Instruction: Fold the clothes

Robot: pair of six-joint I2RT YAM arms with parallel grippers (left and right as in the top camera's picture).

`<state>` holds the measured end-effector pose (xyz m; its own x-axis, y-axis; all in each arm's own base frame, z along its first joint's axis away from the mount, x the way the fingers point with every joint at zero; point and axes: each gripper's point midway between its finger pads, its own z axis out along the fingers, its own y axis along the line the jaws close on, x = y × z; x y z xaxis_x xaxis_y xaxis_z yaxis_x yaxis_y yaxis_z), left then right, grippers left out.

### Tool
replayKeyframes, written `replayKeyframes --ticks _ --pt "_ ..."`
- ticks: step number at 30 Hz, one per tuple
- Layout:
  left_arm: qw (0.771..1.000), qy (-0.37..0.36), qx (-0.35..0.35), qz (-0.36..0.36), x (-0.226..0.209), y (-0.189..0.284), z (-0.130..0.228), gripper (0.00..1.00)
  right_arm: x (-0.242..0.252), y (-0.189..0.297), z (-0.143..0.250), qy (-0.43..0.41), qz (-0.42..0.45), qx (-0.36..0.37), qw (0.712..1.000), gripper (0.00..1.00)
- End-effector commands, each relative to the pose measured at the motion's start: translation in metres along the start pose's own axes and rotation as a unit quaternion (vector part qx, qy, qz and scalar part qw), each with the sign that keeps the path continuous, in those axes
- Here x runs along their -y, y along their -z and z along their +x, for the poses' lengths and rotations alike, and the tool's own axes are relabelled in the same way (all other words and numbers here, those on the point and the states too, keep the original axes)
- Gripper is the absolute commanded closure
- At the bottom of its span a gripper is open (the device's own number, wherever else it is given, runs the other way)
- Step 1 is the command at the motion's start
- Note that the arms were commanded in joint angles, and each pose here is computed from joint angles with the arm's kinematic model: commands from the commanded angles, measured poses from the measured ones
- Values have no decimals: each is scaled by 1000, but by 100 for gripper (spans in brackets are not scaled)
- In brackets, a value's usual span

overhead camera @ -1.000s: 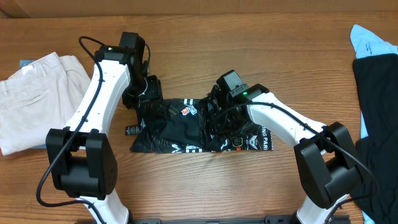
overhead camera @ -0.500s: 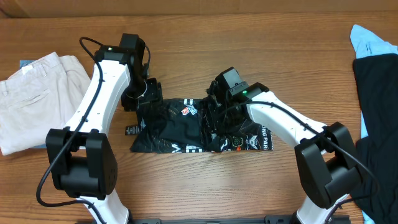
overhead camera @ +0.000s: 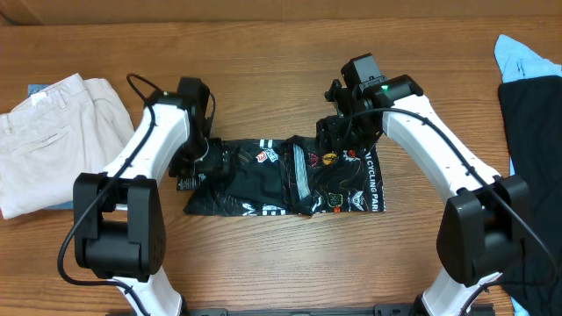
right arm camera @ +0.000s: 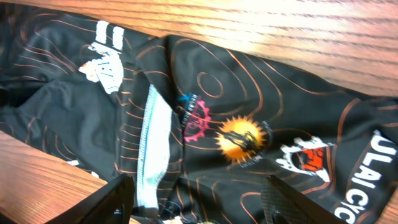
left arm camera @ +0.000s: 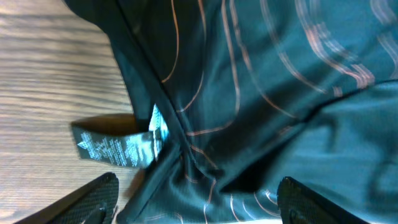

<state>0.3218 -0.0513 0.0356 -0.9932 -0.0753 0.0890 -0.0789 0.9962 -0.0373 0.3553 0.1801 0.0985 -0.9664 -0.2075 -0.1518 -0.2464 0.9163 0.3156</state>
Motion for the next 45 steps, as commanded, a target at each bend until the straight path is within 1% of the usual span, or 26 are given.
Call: replayKeyframes --ticks 1,4,7,11,14,17,21,23,26,27,28,30,35,37,41,42,44,45 --pt "1000 -13 2 -6 -4 -19 5 15 -5 10 -8 12 0 19 1000 31" --pt "1000 -14 17 -1 -3 -29 1 16 -5 10 -7 11 0 17 1000 31" --pt "999 -15 27 22 4 -38 -2 18 -5 10 -7 11 0 16 1000 31" --pt "999 -11 23 21 2 -52 6 20 -5 10 -4 9 1 11 1000 31" --pt "1000 -11 20 20 1 -54 8 22 -5 10 -4 9 1 11 1000 31" --pt "999 -11 23 21 2 -54 7 25 -5 10 -4 9 1 11 1000 31" --pt "998 -14 27 54 13 -53 4 39 -5 10 -4 9 1 11 1000 31" --pt "998 -13 28 54 14 -53 4 46 -5 10 -4 9 1 11 1000 31" --pt "998 -12 29 52 12 -53 3 72 -5 10 -4 9 1 11 1000 31" --pt "998 -12 29 52 12 -53 3 82 -5 10 -4 9 1 11 1000 31" --pt "998 -10 30 52 11 -53 2 88 -4 10 -4 9 1 11 1000 31" --pt "998 -3 33 44 4 -51 0 96 -3 10 -4 9 5 11 1000 31" --pt "998 29 46 25 -27 -32 -13 96 17 15 -7 -10 29 16 999 31" --pt "997 46 56 26 -43 -19 -23 96 28 18 -8 -33 31 19 999 31" --pt "992 85 85 30 -82 22 -46 96 51 25 -8 -67 37 21 997 31" --pt "991 90 98 32 -94 40 -54 96 60 27 -8 -77 40 21 996 31" --pt "988 98 112 43 -99 61 -62 96 66 29 -7 -86 41 22 995 31" --pt "986 99 117 60 -96 74 -65 96 68 30 -7 -89 42 23 995 31"
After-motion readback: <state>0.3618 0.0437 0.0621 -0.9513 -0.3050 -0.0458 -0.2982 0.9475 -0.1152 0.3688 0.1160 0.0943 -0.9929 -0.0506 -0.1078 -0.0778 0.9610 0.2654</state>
